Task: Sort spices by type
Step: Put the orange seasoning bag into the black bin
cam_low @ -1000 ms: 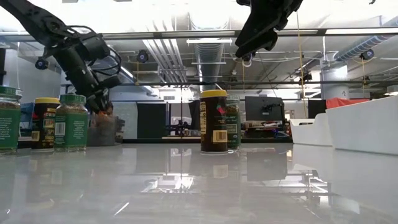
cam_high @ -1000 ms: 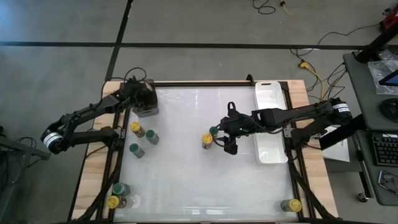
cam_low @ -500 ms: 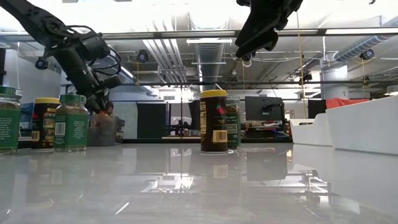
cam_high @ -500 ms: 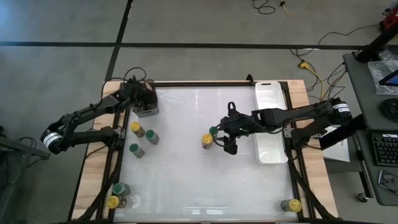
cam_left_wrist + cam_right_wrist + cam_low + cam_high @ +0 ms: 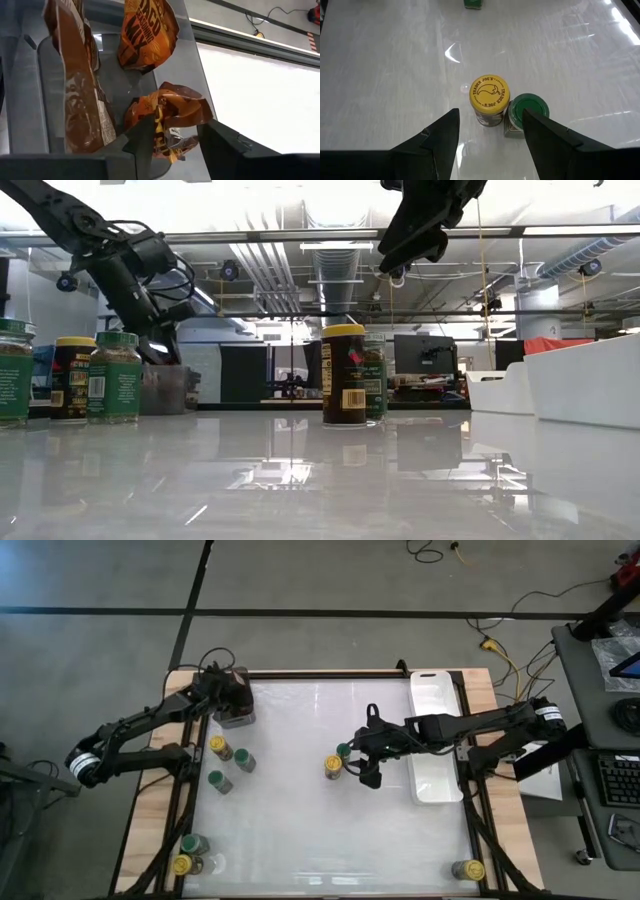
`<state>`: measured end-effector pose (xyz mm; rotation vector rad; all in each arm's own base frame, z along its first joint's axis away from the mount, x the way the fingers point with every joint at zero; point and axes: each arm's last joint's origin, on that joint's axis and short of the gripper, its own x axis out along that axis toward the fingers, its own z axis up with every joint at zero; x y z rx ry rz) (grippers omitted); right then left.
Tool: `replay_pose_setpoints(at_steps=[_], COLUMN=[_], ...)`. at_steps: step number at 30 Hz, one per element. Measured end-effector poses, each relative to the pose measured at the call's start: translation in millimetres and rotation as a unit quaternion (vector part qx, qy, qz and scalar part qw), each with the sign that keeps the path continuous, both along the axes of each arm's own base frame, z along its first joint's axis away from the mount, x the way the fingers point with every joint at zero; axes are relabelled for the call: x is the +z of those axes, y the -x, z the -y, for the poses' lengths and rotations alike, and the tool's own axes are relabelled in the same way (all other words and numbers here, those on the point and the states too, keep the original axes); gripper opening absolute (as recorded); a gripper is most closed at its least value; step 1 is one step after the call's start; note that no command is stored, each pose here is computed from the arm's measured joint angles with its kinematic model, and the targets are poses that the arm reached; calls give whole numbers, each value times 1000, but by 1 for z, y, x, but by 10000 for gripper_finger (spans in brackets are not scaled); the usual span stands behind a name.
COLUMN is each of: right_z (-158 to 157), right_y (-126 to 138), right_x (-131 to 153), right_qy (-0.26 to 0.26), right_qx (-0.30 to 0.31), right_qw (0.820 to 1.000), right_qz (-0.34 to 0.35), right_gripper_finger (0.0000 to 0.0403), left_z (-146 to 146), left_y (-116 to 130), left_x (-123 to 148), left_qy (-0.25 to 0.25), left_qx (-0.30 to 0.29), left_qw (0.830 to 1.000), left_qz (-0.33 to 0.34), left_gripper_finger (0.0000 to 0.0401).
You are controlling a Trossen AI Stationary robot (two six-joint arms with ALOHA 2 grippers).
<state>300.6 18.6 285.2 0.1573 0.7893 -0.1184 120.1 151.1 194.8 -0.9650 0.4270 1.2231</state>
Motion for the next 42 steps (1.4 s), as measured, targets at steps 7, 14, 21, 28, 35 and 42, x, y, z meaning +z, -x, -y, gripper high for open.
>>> replay_pose_setpoints(at_steps=[7, 14, 21, 28, 35, 42], right_z=[0, 0, 0, 0, 0, 0], right_y=[0, 0, 0, 0, 0, 0], right_x=[0, 0, 0, 0, 0, 0], right_qy=[0, 0, -1, 1, 1, 1], right_qx=[0, 1, 2, 3, 3, 3], right_qw=[1000, 1000, 1000, 1000, 1000, 1000], right_qz=[0, 0, 0, 0, 0, 0], right_gripper_finger=[206, 205, 206, 205, 205, 206], left_z=[-3, -3, -4, -5, -5, -10], left_y=[-2, -2, -2, -3, -11, -16], left_x=[11, 26, 46, 46, 32, 24], left_qy=[-6, 5, 9, 18, 31, 44], left_qx=[-1, -9, -3, 34, 22, 21], left_qw=[1000, 1000, 1000, 999, 999, 998], left_qz=[5, -22, -30, -12, -24, -41], left_gripper_finger=[137, 137, 137, 137, 137, 137])
